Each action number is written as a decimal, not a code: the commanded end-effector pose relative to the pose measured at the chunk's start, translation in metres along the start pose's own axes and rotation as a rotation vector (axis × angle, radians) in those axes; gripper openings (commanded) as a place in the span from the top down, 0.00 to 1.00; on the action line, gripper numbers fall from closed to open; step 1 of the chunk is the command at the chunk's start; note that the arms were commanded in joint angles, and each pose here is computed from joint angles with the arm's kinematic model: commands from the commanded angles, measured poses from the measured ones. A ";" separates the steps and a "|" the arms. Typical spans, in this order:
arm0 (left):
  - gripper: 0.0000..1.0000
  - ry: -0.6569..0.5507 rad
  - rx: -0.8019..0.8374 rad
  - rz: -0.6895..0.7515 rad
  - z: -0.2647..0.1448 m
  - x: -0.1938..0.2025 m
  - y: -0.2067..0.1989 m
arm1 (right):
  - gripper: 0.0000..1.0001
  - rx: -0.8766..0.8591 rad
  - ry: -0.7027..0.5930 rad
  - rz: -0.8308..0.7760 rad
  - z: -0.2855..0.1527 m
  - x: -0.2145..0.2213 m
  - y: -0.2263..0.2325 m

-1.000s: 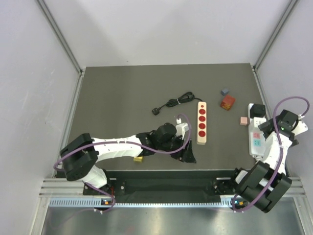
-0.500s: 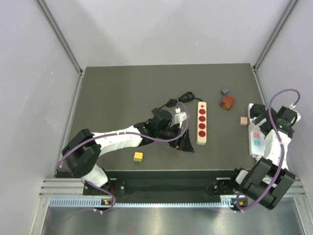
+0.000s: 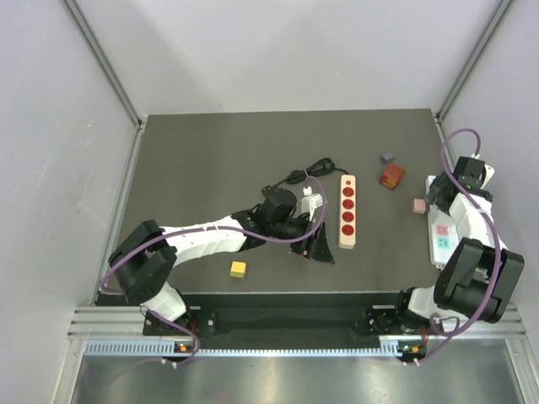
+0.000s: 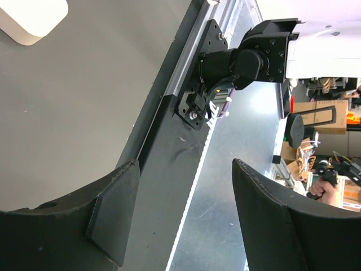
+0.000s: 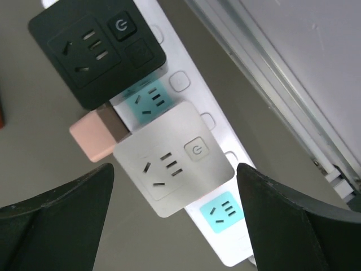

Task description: Pull the plug off the socket

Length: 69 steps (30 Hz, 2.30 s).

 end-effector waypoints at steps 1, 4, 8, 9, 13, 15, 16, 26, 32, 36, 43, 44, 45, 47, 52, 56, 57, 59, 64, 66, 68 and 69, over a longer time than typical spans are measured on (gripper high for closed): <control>0.29 -0.027 0.050 0.021 0.002 -0.011 -0.006 | 0.11 0.085 -0.054 -0.029 -0.003 -0.020 -0.003; 0.29 -0.020 0.053 0.009 0.005 -0.011 -0.004 | 0.11 0.087 -0.055 -0.041 -0.001 -0.022 -0.003; 0.29 -0.007 0.055 -0.010 0.008 -0.009 -0.002 | 0.10 0.071 -0.011 -0.062 0.009 -0.026 0.003; 0.29 -0.005 0.056 -0.011 0.008 -0.009 -0.002 | 0.11 0.080 -0.007 -0.061 0.011 -0.027 0.003; 0.29 -0.005 0.049 -0.015 0.008 -0.009 -0.002 | 0.14 0.085 0.003 -0.052 0.016 -0.024 0.004; 0.29 -0.004 0.047 -0.017 0.008 -0.009 -0.001 | 0.19 0.083 0.007 -0.050 0.018 -0.025 0.005; 0.29 -0.002 0.044 -0.022 0.009 -0.009 0.000 | 0.20 0.076 0.009 -0.051 0.019 -0.025 0.006; 0.29 -0.018 0.047 -0.022 0.014 -0.016 -0.001 | 0.45 0.055 0.014 -0.045 0.020 -0.027 0.020; 0.29 -0.032 0.033 -0.019 0.018 -0.024 0.000 | 0.79 0.002 -0.005 -0.023 0.006 -0.034 0.050; 0.30 -0.043 0.039 -0.014 0.021 -0.030 -0.003 | 1.00 -0.007 0.022 0.056 0.006 -0.040 0.057; 0.30 -0.037 0.030 -0.023 0.024 -0.036 0.000 | 1.00 -0.015 0.093 0.226 0.010 -0.031 0.074; 0.30 -0.036 0.027 -0.020 0.024 -0.035 0.000 | 1.00 -0.013 0.100 0.248 0.010 -0.030 0.075; 0.30 -0.037 0.026 -0.021 0.023 -0.036 0.000 | 1.00 -0.009 0.112 0.273 0.010 -0.026 0.076; 0.30 -0.037 0.022 -0.017 0.023 -0.037 0.001 | 1.00 -0.039 0.131 0.335 0.006 -0.021 0.083; 0.30 -0.032 0.005 -0.025 0.029 -0.041 0.008 | 1.00 -0.049 0.139 0.367 -0.006 0.007 0.098; 0.30 -0.027 -0.002 -0.028 0.034 -0.046 0.012 | 1.00 -0.068 0.148 0.325 -0.016 0.022 0.102; 0.30 -0.033 0.000 -0.025 0.034 -0.049 0.012 | 1.00 -0.076 0.158 0.306 -0.016 0.028 0.100; 0.30 -0.030 0.001 -0.029 0.036 -0.051 0.014 | 1.00 -0.105 0.150 0.259 -0.020 0.031 0.097; 0.30 -0.041 0.032 -0.052 0.040 -0.074 0.023 | 0.99 -0.182 0.098 0.115 -0.022 0.040 0.088; 0.30 -0.042 0.062 -0.056 0.045 -0.087 0.022 | 0.94 -0.208 0.102 0.066 -0.021 0.040 0.089; 0.30 -0.042 0.066 -0.058 0.049 -0.095 0.020 | 0.87 -0.195 0.119 0.002 -0.016 0.042 0.088; 0.30 -0.049 0.072 -0.054 0.052 -0.102 0.019 | 0.85 -0.195 0.118 -0.017 -0.015 0.039 0.089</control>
Point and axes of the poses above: each gripper's point midway between its finger pads, its own z axis out along the fingers, its own y axis along the line the jaws close on, x = y × z, the point moved 9 cm from there along -z, back along the fingers, and after that the axes turned 1 degree about -z, right-handed, at the moved point
